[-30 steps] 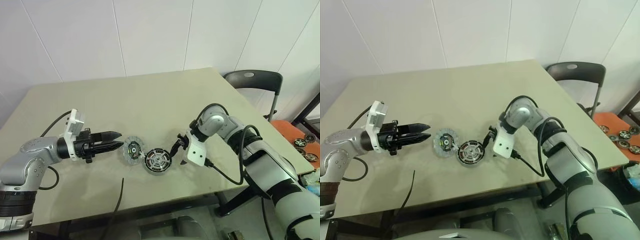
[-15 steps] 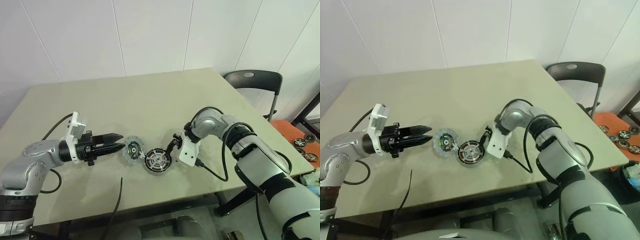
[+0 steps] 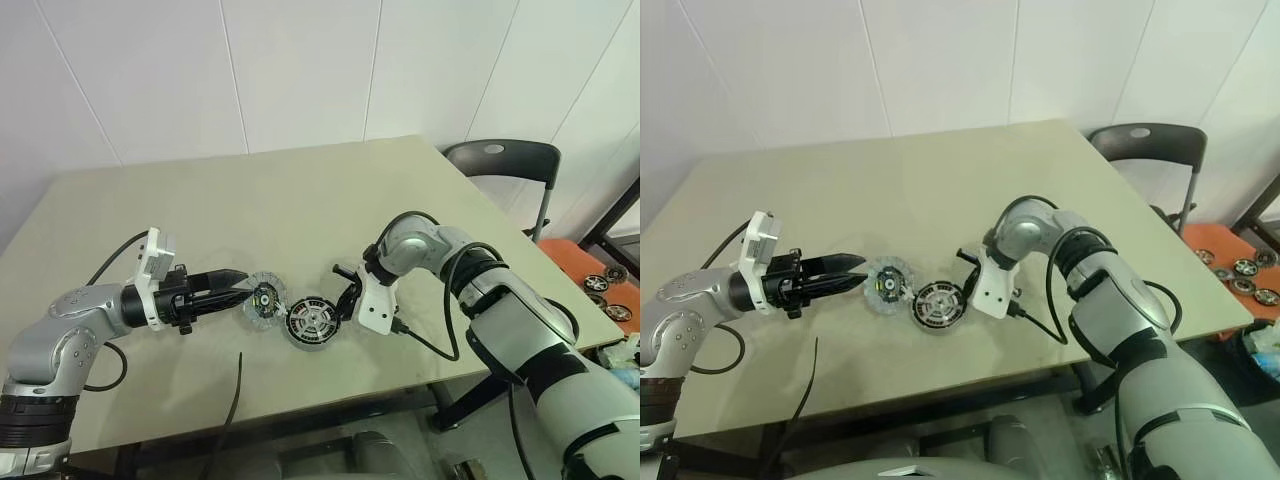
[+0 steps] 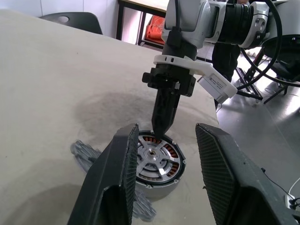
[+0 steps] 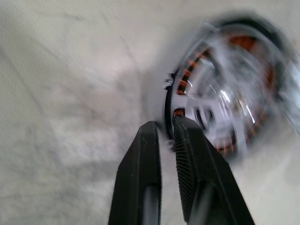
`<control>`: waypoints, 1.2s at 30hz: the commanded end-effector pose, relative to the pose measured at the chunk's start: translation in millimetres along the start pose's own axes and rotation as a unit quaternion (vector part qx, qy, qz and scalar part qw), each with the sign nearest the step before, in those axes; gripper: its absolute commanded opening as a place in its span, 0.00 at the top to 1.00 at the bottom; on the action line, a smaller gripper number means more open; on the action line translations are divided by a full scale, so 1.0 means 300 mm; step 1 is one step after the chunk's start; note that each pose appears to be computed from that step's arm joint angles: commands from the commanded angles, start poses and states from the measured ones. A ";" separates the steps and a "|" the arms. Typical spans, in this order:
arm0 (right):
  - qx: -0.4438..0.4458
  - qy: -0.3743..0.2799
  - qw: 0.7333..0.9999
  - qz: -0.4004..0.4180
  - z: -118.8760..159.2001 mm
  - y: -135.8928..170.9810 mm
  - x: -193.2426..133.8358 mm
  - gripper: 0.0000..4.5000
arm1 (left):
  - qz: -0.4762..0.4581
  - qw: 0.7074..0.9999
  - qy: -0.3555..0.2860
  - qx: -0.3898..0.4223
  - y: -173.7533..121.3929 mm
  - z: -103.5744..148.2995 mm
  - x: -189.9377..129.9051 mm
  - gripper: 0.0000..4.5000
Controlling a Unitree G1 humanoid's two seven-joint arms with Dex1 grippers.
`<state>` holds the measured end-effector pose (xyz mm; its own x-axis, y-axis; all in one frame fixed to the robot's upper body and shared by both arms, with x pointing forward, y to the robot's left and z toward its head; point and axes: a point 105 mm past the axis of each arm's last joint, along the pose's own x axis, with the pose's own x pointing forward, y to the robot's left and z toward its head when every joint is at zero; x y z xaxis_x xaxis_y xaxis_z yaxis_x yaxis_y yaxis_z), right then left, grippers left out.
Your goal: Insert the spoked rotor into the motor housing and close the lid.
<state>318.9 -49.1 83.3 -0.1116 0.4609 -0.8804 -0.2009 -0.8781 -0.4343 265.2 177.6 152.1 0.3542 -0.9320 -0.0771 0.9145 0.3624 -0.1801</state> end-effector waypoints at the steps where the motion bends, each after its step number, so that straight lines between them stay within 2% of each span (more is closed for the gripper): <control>1: -0.034 0.002 0.999 -0.036 0.017 -0.080 -0.040 0.92 | 0.000 0.999 -0.014 0.029 -0.004 0.046 -0.003 0.54; 11: -0.035 0.011 0.999 -0.031 0.017 -0.109 -0.066 0.92 | 0.001 0.999 -0.018 0.030 0.001 0.044 0.005 0.54; 13: -0.029 0.016 0.999 -0.025 0.012 -0.113 -0.076 0.97 | 0.000 0.999 -0.019 0.030 0.001 0.044 0.008 0.54; 16: -0.014 0.022 1.000 -0.015 0.003 -0.109 -0.085 0.97 | -0.001 0.999 -0.021 0.030 0.003 0.043 0.012 0.54; 23: 0.083 0.053 0.995 0.015 -0.056 -0.049 -0.121 0.97 | -0.004 0.999 -0.022 0.028 0.004 0.040 0.018 0.54; 30: 0.238 0.081 0.967 0.043 -0.119 0.042 -0.173 0.97 | -0.010 0.999 -0.027 0.027 0.014 0.034 0.040 0.54; 36: 0.268 0.097 0.956 0.070 -0.121 0.104 -0.219 0.97 | -0.013 0.999 -0.031 0.026 0.020 0.030 0.055 0.54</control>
<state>352.9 -107.5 104.7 -0.0371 0.2469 -0.9683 -0.6826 -0.7140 -0.1559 275.2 165.8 149.5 0.3457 -0.9379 -0.0283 0.9224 0.3452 -0.1732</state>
